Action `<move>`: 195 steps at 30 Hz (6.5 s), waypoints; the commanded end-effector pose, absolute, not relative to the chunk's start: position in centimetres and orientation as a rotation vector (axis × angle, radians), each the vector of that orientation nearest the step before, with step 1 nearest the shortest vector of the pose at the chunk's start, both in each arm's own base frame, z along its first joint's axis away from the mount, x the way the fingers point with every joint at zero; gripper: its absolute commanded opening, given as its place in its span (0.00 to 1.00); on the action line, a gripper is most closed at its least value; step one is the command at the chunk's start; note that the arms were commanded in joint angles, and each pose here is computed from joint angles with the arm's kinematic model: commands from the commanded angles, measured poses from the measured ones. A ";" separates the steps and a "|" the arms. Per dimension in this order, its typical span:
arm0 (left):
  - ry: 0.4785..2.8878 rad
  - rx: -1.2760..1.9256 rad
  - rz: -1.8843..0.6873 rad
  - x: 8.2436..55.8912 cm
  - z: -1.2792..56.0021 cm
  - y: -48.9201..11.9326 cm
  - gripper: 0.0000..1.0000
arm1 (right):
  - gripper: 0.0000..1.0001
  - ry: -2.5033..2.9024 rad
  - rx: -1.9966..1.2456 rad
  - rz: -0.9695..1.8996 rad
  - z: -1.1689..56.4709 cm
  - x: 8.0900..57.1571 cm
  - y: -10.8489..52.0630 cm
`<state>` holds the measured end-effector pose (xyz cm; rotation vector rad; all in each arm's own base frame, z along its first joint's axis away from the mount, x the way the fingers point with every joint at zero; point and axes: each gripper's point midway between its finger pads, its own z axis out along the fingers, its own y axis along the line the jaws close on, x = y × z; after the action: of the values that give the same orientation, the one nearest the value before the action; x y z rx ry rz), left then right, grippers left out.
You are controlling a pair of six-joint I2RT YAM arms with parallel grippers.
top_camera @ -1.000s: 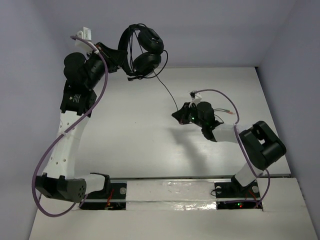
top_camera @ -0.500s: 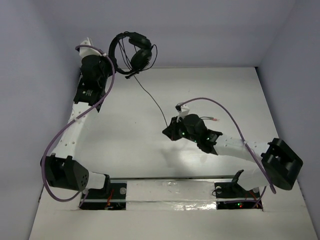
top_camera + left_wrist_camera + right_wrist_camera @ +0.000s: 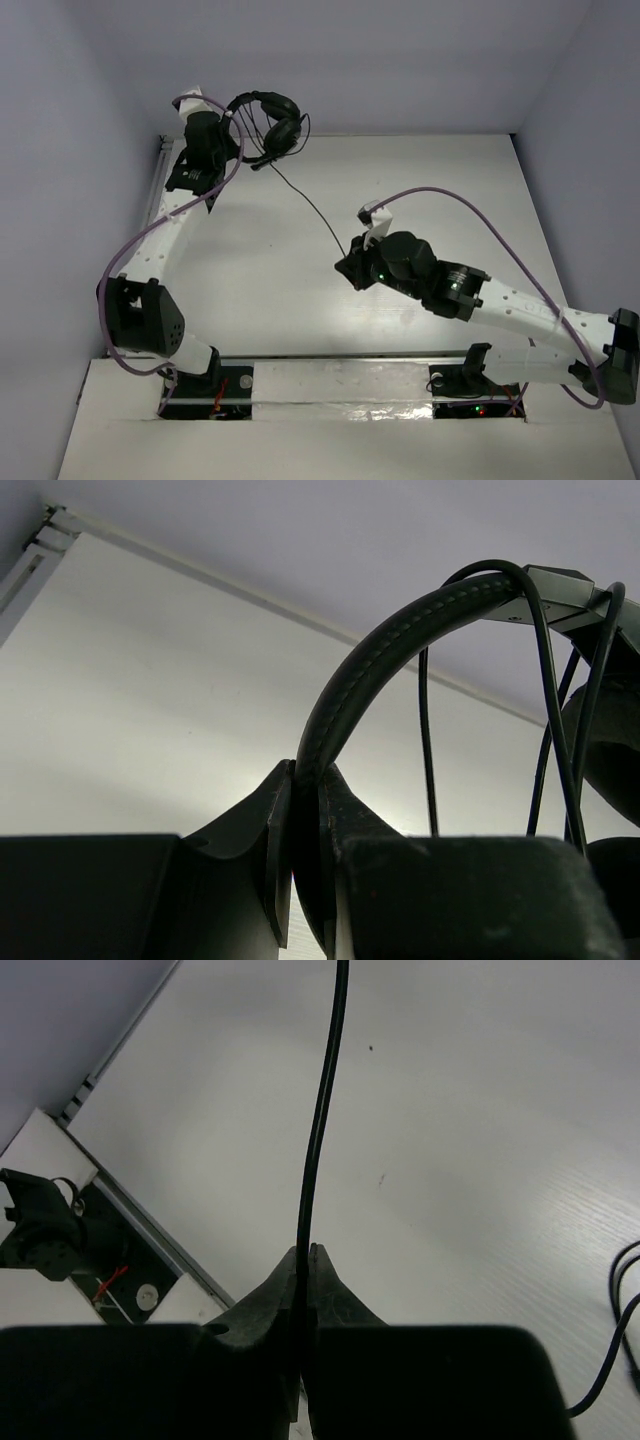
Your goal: Wrap the headphones
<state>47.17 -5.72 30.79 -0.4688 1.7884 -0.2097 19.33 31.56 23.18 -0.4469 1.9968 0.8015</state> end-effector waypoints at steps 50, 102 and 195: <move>2.035 0.202 -0.438 29.5 20.6 -24.7 0.00 | 0.00 1.697 -0.253 0.379 33.2 38.4 24.7; 1.530 0.180 -0.877 32.1 50.7 -21.0 0.00 | 0.34 1.674 -0.425 1.097 20.0 31.7 31.5; 2.117 0.148 -0.296 33.9 12.8 -23.8 0.00 | 0.00 2.005 -0.684 0.418 29.1 22.6 28.5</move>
<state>31.71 -23.87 10.94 0.3313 2.1707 -0.1761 25.07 27.18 24.46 -0.7132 2.0781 0.1308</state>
